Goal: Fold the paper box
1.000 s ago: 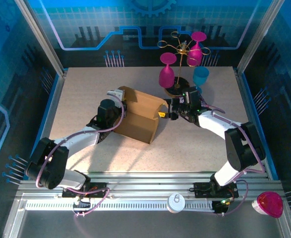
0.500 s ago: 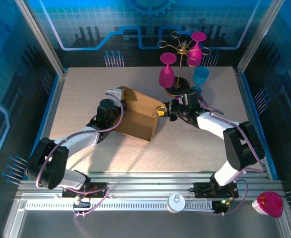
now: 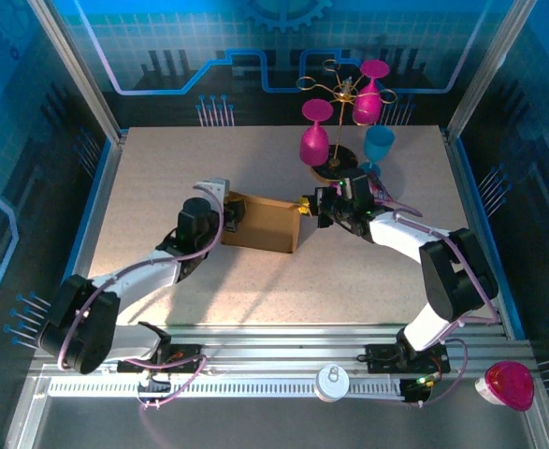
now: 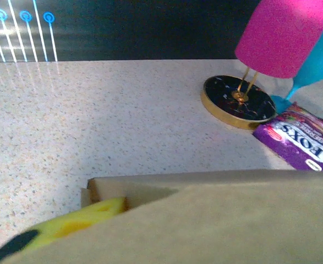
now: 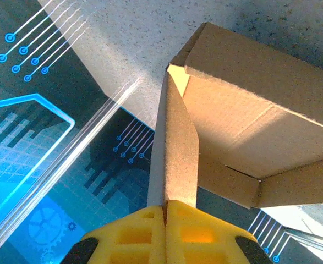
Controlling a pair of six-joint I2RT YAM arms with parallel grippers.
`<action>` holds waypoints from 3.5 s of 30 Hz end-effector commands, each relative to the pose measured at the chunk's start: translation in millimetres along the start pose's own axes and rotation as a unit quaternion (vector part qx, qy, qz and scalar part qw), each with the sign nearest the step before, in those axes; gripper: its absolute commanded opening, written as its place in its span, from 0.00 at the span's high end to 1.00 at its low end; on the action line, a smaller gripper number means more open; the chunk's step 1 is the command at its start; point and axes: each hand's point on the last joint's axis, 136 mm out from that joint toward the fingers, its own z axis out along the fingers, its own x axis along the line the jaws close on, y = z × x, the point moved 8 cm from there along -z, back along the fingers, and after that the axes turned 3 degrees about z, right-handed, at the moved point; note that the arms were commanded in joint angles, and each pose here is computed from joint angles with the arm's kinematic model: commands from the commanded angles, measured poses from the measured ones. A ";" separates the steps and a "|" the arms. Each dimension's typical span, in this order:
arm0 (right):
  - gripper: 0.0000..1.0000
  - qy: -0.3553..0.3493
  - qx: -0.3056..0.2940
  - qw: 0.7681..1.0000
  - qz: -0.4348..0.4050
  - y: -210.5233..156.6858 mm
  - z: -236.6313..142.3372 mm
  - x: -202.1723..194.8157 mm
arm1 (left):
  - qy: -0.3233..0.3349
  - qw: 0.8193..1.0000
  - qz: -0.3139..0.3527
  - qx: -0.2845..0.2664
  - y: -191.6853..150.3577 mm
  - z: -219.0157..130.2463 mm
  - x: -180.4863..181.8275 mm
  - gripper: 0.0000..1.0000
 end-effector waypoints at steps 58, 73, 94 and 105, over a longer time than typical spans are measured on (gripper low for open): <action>0.73 -0.031 -0.081 0.992 -0.095 11.4 -70.0 8.2 | -0.121 0.980 -0.052 0.147 6.2 -39.5 -23.3 0.90; 0.54 0.003 -0.152 0.982 -0.112 6.5 -115.4 16.2 | -0.035 0.992 0.073 0.091 35.7 -40.7 -22.8 1.00; 0.44 -0.006 -0.098 0.980 -0.172 -91.9 -36.0 69.8 | -0.032 0.981 0.177 0.072 26.1 -29.1 -22.0 1.00; 0.88 0.002 -0.107 0.983 -0.151 -78.7 -22.2 65.9 | -0.065 0.987 0.129 0.063 27.4 -30.1 -29.0 0.69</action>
